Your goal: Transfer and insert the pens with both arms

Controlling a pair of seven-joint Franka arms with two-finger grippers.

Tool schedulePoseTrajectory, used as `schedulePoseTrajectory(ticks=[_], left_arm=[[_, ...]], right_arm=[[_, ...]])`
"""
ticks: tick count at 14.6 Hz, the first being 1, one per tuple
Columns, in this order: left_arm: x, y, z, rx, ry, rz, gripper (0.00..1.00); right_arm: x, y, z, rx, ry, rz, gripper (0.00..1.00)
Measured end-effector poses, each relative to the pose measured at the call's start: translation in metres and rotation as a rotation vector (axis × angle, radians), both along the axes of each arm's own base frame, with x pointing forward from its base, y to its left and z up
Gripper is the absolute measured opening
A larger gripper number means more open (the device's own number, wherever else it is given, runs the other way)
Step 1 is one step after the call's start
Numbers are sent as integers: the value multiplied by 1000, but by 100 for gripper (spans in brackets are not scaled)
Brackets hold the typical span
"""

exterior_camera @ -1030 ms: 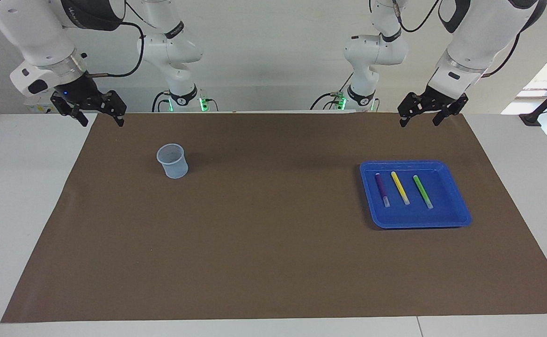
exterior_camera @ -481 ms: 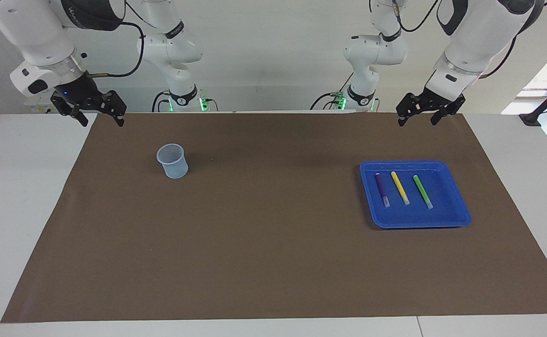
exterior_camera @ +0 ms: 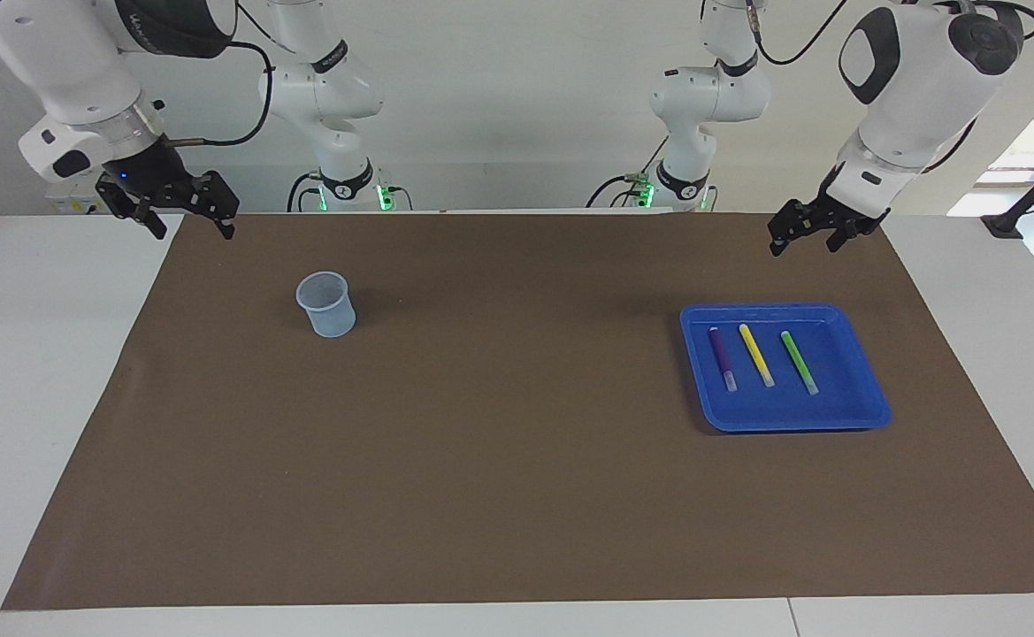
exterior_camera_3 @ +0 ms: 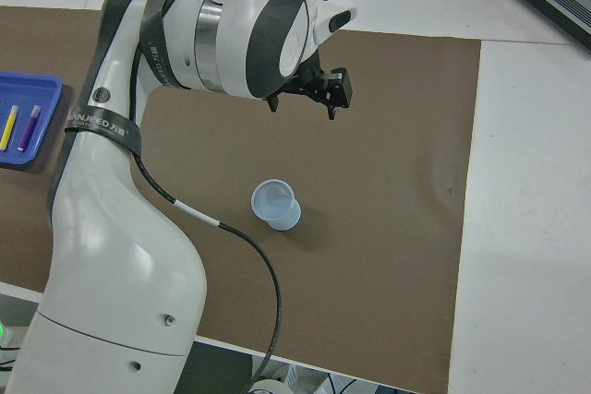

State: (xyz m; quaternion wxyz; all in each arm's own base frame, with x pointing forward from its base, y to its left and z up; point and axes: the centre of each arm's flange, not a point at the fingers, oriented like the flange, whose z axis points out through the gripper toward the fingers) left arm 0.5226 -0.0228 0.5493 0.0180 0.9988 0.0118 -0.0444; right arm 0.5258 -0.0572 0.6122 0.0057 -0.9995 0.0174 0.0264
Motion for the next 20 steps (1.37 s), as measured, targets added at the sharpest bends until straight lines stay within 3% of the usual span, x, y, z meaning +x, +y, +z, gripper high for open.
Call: schedulePoseTrajectory(ticks=[12,20], left_arm=[[37,68,-181,8,-71,-58,100],[42,77,-235,9,-43,-77,95]], right_arm=[[0,0,0,0,0,0,100],[0,0,0,0,0,0,100]])
